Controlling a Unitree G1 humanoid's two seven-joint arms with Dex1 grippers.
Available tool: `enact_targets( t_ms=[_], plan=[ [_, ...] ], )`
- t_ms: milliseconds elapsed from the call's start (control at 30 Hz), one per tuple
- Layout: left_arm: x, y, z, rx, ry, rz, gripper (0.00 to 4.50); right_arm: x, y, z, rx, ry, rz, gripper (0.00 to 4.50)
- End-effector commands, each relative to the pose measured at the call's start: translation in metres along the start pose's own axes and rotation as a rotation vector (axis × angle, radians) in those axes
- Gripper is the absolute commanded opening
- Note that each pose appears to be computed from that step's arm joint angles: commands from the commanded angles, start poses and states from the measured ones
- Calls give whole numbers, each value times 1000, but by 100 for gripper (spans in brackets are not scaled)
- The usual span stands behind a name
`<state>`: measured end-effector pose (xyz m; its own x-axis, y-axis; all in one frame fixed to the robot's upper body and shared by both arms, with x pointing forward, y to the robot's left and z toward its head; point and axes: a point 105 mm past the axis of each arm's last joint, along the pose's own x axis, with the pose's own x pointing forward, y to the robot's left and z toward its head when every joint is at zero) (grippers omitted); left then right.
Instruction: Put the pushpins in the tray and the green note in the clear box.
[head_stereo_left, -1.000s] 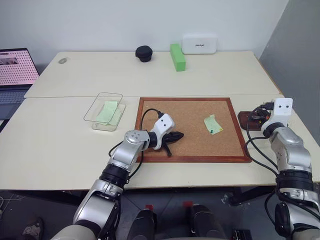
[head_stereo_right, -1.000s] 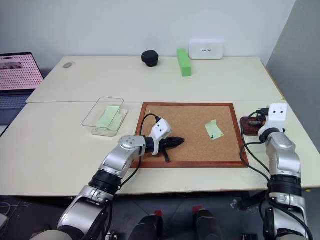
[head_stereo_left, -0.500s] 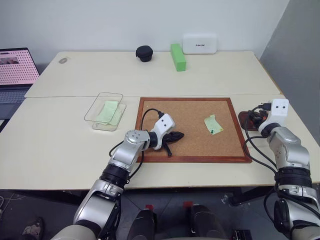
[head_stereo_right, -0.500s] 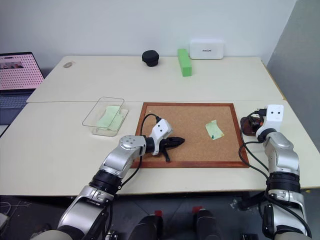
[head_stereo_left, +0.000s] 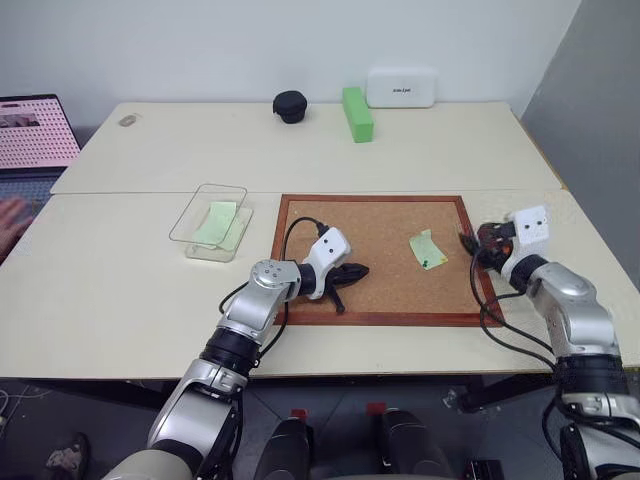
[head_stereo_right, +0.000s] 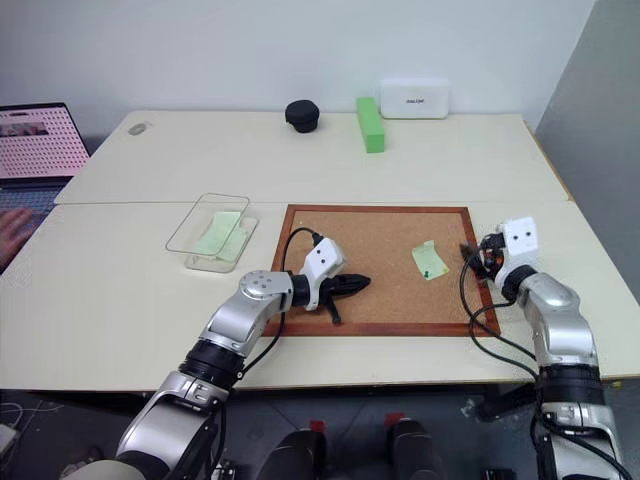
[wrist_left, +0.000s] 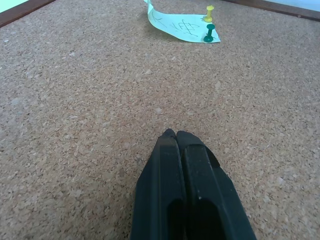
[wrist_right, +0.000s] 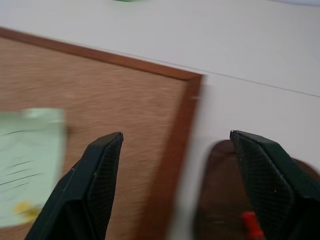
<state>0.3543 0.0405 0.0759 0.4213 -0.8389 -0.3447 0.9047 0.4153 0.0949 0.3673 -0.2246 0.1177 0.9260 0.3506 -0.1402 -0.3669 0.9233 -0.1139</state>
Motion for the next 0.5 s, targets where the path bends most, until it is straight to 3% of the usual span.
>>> enact_targets(
  t_ms=[33,167,500],
  plan=[
    [1,-6,-31,-61,106,-8,0,-1,27,16,-17,-55,119,363],
    [1,-6,-30,-59,106,-7,0,0,43,9,-5,-42,160,363],
    [2,-7,-26,-51,99,-13,0,11,47,-14,12,6,99,363]
  ],
)
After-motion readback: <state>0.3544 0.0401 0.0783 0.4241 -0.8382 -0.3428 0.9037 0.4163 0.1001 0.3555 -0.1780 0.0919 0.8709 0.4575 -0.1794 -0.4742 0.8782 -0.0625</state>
